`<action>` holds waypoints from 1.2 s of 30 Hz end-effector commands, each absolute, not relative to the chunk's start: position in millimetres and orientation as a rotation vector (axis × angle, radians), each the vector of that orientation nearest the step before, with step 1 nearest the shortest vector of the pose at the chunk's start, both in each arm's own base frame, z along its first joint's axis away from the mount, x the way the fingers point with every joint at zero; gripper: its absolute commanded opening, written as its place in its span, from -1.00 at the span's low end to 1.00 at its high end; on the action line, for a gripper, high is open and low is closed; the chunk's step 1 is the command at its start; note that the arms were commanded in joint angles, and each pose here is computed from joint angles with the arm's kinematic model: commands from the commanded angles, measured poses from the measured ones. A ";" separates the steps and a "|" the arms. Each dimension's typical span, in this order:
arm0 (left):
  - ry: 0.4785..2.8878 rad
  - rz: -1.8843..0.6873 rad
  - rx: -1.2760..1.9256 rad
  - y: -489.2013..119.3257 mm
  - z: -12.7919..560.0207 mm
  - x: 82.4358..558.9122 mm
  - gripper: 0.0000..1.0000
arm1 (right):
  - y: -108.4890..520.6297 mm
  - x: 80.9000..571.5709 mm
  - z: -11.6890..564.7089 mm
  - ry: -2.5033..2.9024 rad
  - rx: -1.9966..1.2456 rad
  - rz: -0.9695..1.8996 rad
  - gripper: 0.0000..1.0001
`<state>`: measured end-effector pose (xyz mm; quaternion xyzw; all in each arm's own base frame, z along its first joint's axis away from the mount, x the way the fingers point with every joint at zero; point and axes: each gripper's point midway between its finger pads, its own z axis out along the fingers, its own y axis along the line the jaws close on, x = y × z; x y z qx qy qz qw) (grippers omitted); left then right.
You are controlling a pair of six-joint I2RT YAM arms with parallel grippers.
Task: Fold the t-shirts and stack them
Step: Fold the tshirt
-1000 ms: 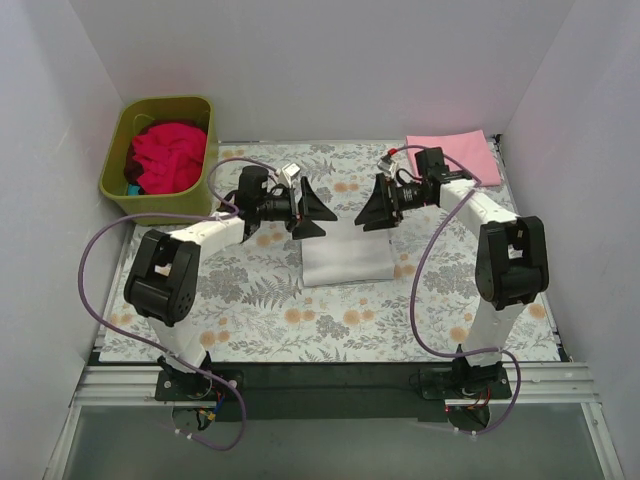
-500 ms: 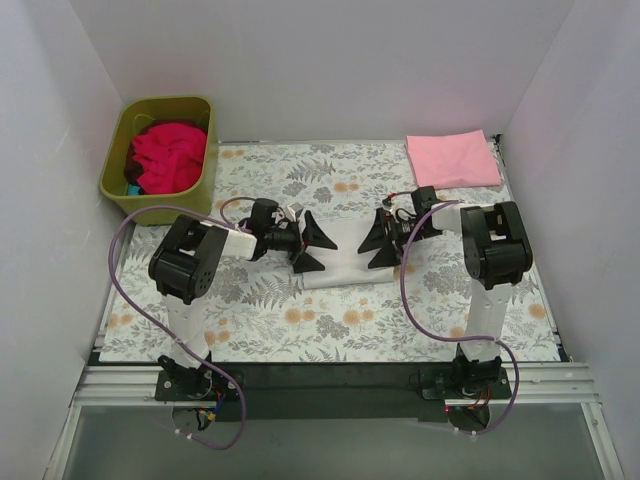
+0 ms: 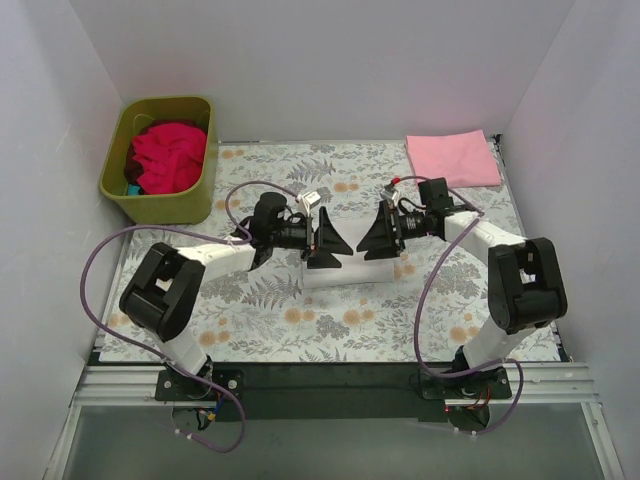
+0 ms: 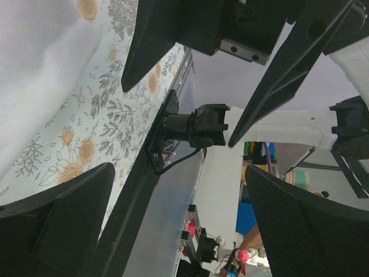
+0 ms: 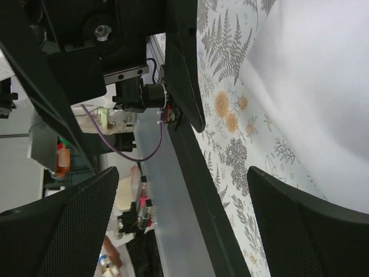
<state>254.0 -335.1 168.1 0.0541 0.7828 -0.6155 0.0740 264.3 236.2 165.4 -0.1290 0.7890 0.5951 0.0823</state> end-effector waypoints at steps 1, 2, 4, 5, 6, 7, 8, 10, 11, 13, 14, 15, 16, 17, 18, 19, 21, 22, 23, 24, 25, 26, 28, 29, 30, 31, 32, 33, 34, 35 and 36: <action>2.429 -1.835 0.067 -335.6 137.7 252.1 0.94 | 246.3 251.5 136.1 2.460 -0.295 1.853 0.97; 2.424 -1.824 0.066 -337.1 134.8 255.2 0.94 | 247.1 253.4 128.7 2.467 -0.293 1.834 0.97; 2.463 -1.779 0.014 -337.1 115.3 260.7 0.95 | 246.1 252.7 105.1 2.521 -0.250 1.826 0.97; 2.510 -1.751 -0.029 -335.0 103.3 260.4 0.95 | 245.1 253.7 94.1 2.547 -0.233 1.798 0.97; 2.544 -1.726 -0.061 -332.2 92.0 260.0 0.95 | 243.7 253.0 84.5 2.568 -0.219 1.787 0.97; 2.582 -1.696 -0.103 -329.2 76.0 260.0 0.95 | 240.3 250.6 69.1 2.607 -0.186 1.774 0.97; 2.632 -1.655 -0.153 -322.6 62.1 256.2 0.95 | 237.4 251.0 59.1 2.637 -0.157 1.743 0.97; 2.694 -1.585 -0.201 -314.4 40.4 251.4 0.95 | 230.8 249.3 43.8 2.685 -0.097 1.708 0.97; 2.728 -1.534 -0.253 -307.9 30.4 250.9 0.96 | 227.4 249.8 37.7 2.705 -0.072 1.673 0.97; 2.750 -1.501 -0.283 -299.8 21.5 248.1 0.96 | 222.0 252.0 34.1 2.715 -0.040 1.647 0.97; 2.749 -1.497 -0.296 -297.1 22.3 250.2 0.95 | 220.9 251.6 33.0 2.720 -0.034 1.638 0.97; 2.742 -1.500 -0.289 -297.2 24.4 251.3 0.96 | 220.1 252.2 36.9 2.709 -0.040 1.635 0.97; 2.727 -1.506 -0.265 -298.0 29.3 252.6 0.96 | 218.8 250.3 39.1 2.708 -0.038 1.636 0.97; 2.701 -1.520 -0.221 -299.1 38.9 252.7 0.95 | 219.4 249.7 44.6 2.693 -0.057 1.640 0.97; 2.676 -1.542 -0.185 -300.5 48.4 252.6 0.96 | 219.9 251.1 58.8 2.649 -0.101 1.636 0.97; 2.651 -1.554 -0.155 -300.7 56.5 253.3 0.96 | 220.6 249.6 67.4 2.628 -0.119 1.651 0.97; 2.551 -1.584 -0.027 -302.0 88.1 253.5 0.96 | 223.4 251.7 99.2 2.530 -0.203 1.678 0.97; 2.516 -1.590 0.012 -302.0 98.3 253.5 0.96 | 223.4 253.0 108.4 2.500 -0.225 1.674 0.97; 2.478 -1.592 0.045 -302.1 109.4 253.3 0.96 | 224.7 257.4 118.5 2.466 -0.250 1.659 0.97; 2.435 -1.600 0.071 -302.2 123.3 253.3 0.96 | 226.1 259.8 130.1 2.430 -0.273 1.647 0.97; 2.419 -1.612 0.077 -301.9 129.9 252.6 0.96 | 230.9 260.6 136.3 2.419 -0.277 1.653 0.97; 2.406 -1.619 0.077 -302.4 134.5 253.1 0.96 | 235.2 266.3 142.1 2.382 -0.296 1.643 0.97; 2.378 -1.642 0.063 -304.1 142.6 253.8 0.96 | 247.2 265.0 148.5 2.374 -0.262 1.694 0.97; 2.358 -1.647 0.061 -305.0 144.8 256.0 0.96 | 251.7 266.1 149.9 2.358 -0.266 1.706 0.97; 2.352 -1.650 0.050 -305.5 145.6 258.5 0.96 | 261.3 264.3 147.5 2.342 -0.294 1.729 0.97; 2.356 -1.656 0.035 -306.7 144.0 259.5 0.96 | 266.4 263.0 146.5 2.352 -0.281 1.752 0.97; 2.351 -1.646 0.022 -306.1 141.8 262.8 0.96 | 271.0 263.5 143.7 2.379 -0.243 1.753 0.96; 2.348 -1.637 0.010 -304.5 140.1 266.0 0.96 | 281.1 261.4 141.3 2.376 -0.269 1.771 0.97; 2.352 -1.637 -0.024 -302.3 138.3 269.3 0.96 | 285.2 259.2 138.1 2.387 -0.262 1.786 0.97; 2.330 -1.639 -0.047 -296.8 139.4 276.4 0.96 | 289.6 258.7 136.7 2.411 -0.208 1.810 0.97; 2.328 -1.639 -0.071 -293.8 138.9 280.3 0.96 | 295.7 255.5 130.0 2.431 -0.198 1.829 0.97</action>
